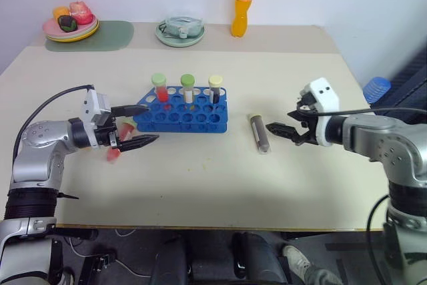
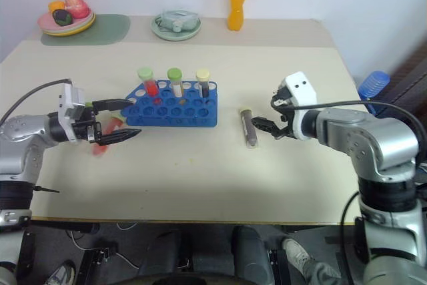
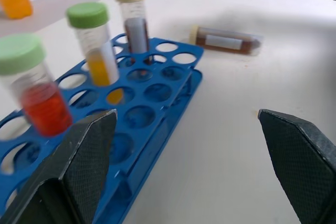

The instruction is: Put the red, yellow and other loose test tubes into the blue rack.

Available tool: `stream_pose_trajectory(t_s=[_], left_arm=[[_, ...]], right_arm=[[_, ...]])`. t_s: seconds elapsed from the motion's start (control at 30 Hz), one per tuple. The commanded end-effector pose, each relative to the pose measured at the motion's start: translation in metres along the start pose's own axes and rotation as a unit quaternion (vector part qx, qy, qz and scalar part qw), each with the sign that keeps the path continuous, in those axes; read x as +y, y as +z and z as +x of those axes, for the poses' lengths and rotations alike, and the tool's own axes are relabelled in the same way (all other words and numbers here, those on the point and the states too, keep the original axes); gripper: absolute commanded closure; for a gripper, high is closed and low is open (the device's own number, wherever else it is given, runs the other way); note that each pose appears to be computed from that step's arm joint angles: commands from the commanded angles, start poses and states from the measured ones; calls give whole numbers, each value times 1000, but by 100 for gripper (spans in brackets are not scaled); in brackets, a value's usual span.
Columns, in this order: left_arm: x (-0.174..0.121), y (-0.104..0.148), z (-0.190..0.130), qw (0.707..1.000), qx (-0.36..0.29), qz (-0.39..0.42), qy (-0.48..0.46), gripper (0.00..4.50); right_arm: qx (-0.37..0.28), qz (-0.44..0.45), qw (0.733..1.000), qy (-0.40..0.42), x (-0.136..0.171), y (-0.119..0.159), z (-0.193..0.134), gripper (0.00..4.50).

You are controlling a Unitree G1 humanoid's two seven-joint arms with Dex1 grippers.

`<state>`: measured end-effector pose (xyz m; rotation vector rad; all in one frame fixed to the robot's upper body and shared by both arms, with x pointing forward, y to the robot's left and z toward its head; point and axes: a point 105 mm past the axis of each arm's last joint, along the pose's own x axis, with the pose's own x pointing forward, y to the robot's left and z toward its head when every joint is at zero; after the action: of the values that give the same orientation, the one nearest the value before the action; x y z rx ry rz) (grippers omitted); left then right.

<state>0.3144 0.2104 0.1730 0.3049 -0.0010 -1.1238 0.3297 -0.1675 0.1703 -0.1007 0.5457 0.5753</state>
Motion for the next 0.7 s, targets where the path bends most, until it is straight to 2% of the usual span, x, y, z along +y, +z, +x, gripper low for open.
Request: stream_pose_trajectory(t_s=[0.03,0.27,0.67,0.7], left_arm=[[-4,13,4,999,-9,28,-24,9],[-15,18,11,997,-13,12,-70,9],[-22,18,24,997,-17,14,-73,9],[-23,18,25,997,-18,13,-74,3]], right_arm=[[15,13,1000,-16,-4,9,7,0],[54,33,998,-29,-7,12,37,0],[98,24,994,-49,-3,1,70,0],[104,17,993,-53,-3,-1,72,25]])
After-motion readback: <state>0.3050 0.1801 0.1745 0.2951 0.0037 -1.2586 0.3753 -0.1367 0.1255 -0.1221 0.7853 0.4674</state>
